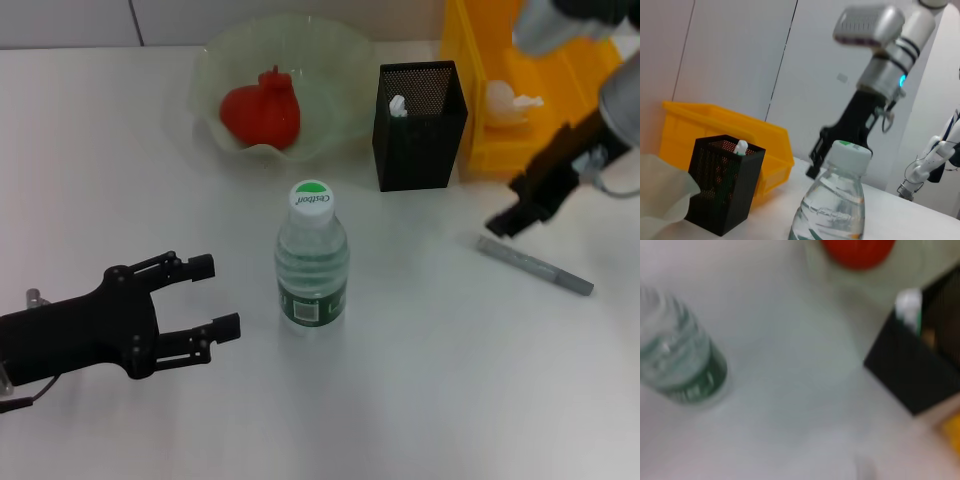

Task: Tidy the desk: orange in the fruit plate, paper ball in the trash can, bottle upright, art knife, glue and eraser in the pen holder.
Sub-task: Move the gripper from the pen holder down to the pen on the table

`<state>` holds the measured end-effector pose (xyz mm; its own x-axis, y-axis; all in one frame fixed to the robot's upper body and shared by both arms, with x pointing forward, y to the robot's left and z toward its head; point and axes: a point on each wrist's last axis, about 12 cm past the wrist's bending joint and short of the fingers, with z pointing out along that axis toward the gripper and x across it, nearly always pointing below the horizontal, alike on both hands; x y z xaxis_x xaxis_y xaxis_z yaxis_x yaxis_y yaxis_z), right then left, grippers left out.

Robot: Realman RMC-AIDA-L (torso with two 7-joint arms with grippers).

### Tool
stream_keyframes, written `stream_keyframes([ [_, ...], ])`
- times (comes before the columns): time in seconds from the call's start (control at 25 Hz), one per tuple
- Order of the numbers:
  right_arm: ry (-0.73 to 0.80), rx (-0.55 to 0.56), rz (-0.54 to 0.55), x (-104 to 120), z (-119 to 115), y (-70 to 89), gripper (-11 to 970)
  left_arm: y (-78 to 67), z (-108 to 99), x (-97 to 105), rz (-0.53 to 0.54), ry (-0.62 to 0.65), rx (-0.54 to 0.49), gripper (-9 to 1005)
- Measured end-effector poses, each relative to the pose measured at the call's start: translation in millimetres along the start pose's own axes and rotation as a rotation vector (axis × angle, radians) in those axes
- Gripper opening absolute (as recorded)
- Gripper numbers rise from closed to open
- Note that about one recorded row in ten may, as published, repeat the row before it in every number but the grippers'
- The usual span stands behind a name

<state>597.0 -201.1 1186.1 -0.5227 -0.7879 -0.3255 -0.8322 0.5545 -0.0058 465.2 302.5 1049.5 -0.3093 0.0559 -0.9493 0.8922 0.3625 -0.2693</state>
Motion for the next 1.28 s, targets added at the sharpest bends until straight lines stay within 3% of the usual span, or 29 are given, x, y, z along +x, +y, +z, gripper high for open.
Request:
stream_keyframes([
  [0.28, 0.058, -0.001, 0.048, 15, 32, -7.8, 593, 1.7, 4, -3, 0.007, -0.001, 0.008, 844],
  [0.88, 0.068, 0.008, 0.009, 17, 58, -11.4, 530, 0.4, 9, -1, 0.001, -0.003, 0.008, 844],
  [1.08, 0.067, 0.005, 0.015, 18, 61, -11.0, 335, 0.2, 10, 0, 0.0, 0.0, 0.008, 844],
  [1.28, 0.067, 0.004, 0.02, 19, 63, -11.3, 217, 0.0, 11, 0, -0.001, 0.0, 0.009, 844],
])
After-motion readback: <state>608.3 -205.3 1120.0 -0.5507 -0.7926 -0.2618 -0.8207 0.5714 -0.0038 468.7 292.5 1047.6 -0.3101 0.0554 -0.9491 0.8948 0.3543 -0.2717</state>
